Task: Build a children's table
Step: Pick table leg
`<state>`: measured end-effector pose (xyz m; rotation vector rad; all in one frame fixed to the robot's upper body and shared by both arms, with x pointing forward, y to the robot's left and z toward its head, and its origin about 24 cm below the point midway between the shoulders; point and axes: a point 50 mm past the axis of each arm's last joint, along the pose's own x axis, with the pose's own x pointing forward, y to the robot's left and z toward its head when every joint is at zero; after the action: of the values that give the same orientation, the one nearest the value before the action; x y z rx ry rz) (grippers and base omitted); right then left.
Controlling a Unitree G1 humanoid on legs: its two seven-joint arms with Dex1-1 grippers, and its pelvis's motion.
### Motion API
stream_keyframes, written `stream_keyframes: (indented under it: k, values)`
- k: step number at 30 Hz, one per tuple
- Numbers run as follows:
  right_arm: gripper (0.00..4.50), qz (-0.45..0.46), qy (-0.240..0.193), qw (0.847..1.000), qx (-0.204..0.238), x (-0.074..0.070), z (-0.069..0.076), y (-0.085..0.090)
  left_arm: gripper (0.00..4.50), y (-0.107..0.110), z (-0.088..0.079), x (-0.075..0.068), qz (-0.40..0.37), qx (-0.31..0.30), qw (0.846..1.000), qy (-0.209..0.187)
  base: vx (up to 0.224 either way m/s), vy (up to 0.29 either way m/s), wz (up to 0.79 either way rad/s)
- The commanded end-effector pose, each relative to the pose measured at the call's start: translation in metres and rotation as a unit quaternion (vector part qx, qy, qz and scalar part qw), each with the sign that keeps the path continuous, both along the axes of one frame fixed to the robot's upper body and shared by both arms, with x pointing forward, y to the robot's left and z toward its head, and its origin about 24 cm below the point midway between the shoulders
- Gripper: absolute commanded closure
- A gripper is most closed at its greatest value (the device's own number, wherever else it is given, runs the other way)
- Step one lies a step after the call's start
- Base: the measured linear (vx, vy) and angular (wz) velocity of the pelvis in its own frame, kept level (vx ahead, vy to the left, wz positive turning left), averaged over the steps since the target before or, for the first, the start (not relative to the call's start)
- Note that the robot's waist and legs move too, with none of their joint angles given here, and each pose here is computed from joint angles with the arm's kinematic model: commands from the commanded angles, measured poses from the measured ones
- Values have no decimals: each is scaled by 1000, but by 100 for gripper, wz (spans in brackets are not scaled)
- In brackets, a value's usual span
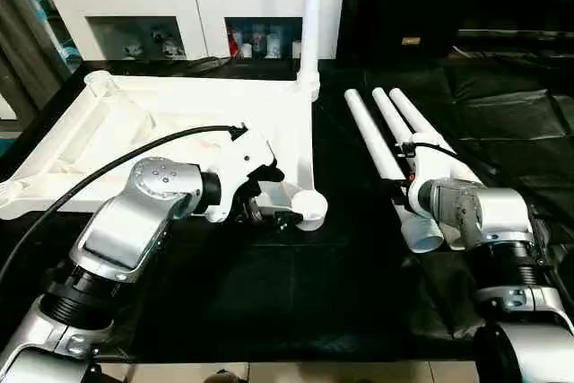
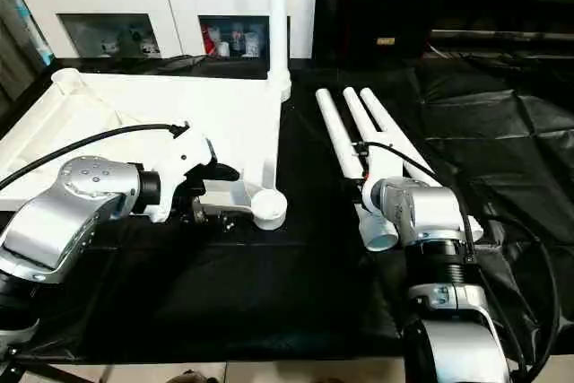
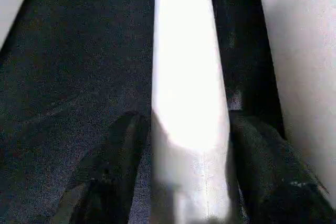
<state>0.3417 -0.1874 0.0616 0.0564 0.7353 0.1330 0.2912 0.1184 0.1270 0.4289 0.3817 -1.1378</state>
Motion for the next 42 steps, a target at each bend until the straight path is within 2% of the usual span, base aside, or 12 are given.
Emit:
stream_keyframes:
  k: [1, 9, 14, 26, 29, 33, 34, 35, 38, 40, 41, 42]
  values:
    - [233, -11, 29, 999, 18, -4, -12, 0, 0, -1, 2, 1, 7, 1, 1000, -11, 0, 0, 0]
    - [267, -24, 28, 999, 28, -10, -18, -6, 0, -2, -2, 4, 57, -28, 998, -25, 0, 0, 0]
    - [268, -27, 18, 999, 39, -9, -17, -5, 0, -4, -6, 1, 66, -37, 997, -24, 0, 0, 0]
    - [268, -41, -27, 998, 50, -2, -7, -6, 0, -5, 0, 11, 106, -67, 991, -45, 0, 0, 0]
    - [268, -50, -102, 991, 74, 6, 9, -3, 0, -3, 10, 28, 174, -112, 976, -66, 0, 0, 0]
    - [268, -57, -136, 986, 82, 9, 17, -3, 0, -3, 15, 36, 200, -143, 967, -67, 0, 0, 0]
    - [268, -59, -170, 980, 90, 12, 25, -4, 0, -4, 22, 42, 222, -179, 957, -60, 0, 0, 0]
    - [268, -66, -235, 964, 104, 16, 41, -6, 0, -9, 33, 48, 231, -237, 943, -39, 0, 0, 0]
    - [268, -54, -321, 934, 148, 17, 65, -5, 0, -18, 45, 50, 214, -301, 929, -4, 0, 0, 0]
    - [268, -47, -343, 923, 165, 16, 72, -4, 0, -22, 48, 50, 203, -318, 926, 7, 0, 0, 0]
    - [268, -9, -390, 897, 207, 12, 88, 3, 0, -32, 57, 49, 177, -349, 920, 27, 0, 0, 0]
    - [268, -9, -390, 897, 207, 12, 88, 3, 0, -32, 57, 49, 177, -349, 920, 27, 0, 0, 0]
